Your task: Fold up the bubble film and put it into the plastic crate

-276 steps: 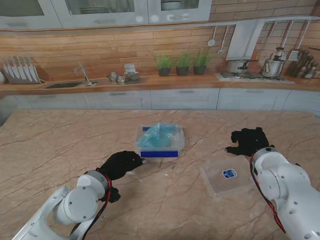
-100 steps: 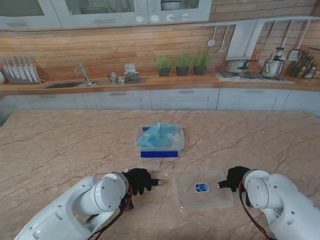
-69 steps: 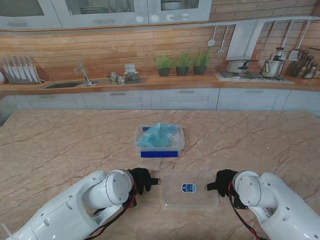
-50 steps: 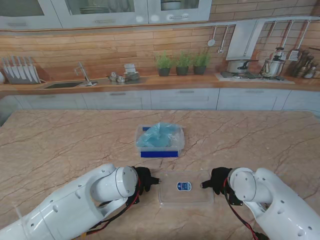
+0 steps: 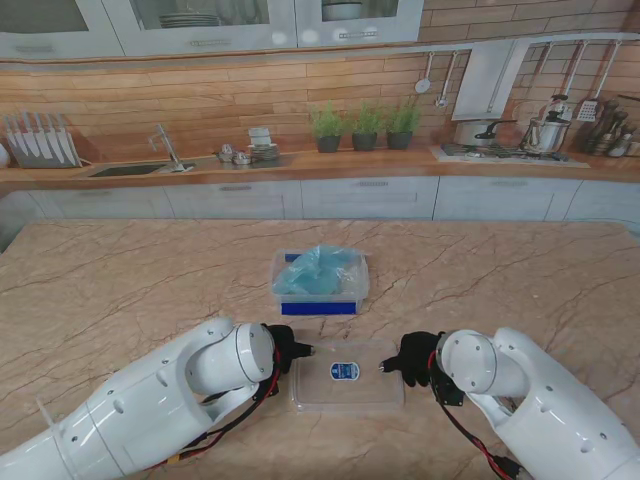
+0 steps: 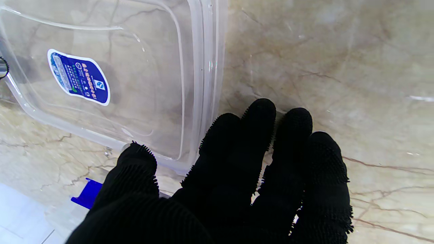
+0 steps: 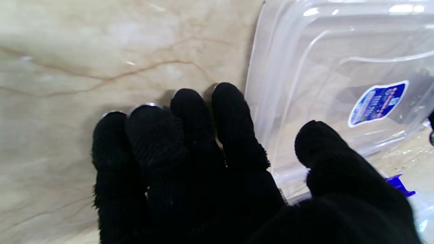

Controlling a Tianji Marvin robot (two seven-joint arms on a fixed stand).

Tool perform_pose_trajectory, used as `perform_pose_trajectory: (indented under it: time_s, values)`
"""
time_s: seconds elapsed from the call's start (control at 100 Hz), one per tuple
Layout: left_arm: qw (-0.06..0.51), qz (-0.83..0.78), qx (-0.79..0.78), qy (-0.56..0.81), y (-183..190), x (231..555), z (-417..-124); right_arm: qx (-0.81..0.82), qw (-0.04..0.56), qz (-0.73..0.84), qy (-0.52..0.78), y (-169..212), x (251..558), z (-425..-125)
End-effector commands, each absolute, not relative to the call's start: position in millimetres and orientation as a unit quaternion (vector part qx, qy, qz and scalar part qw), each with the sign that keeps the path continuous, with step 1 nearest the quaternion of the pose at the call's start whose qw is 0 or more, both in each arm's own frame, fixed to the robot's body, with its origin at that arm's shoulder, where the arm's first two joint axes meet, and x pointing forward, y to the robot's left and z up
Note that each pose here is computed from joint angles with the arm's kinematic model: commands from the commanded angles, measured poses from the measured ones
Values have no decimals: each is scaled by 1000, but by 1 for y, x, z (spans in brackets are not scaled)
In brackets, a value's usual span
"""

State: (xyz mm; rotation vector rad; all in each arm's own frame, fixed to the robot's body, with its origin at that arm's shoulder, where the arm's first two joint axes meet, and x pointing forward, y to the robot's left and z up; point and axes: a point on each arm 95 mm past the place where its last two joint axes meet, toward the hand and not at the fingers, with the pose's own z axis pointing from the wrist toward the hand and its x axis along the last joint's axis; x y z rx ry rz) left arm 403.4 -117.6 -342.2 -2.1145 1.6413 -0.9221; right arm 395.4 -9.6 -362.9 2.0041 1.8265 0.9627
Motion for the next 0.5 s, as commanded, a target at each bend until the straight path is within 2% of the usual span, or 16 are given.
perform_pose_trajectory:
  time_s: [0.0, 0.25, 0.49]
  values:
    - [157, -306, -742, 575, -114, 395, -354, 690, 123, 342, 626, 2, 400, -361]
    - [179, -300, -750, 562, -104, 395, -355, 701, 128, 352, 606, 14, 417, -367]
    - [192, -299, -756, 549, -99, 396, -355, 704, 157, 350, 598, 18, 420, -366]
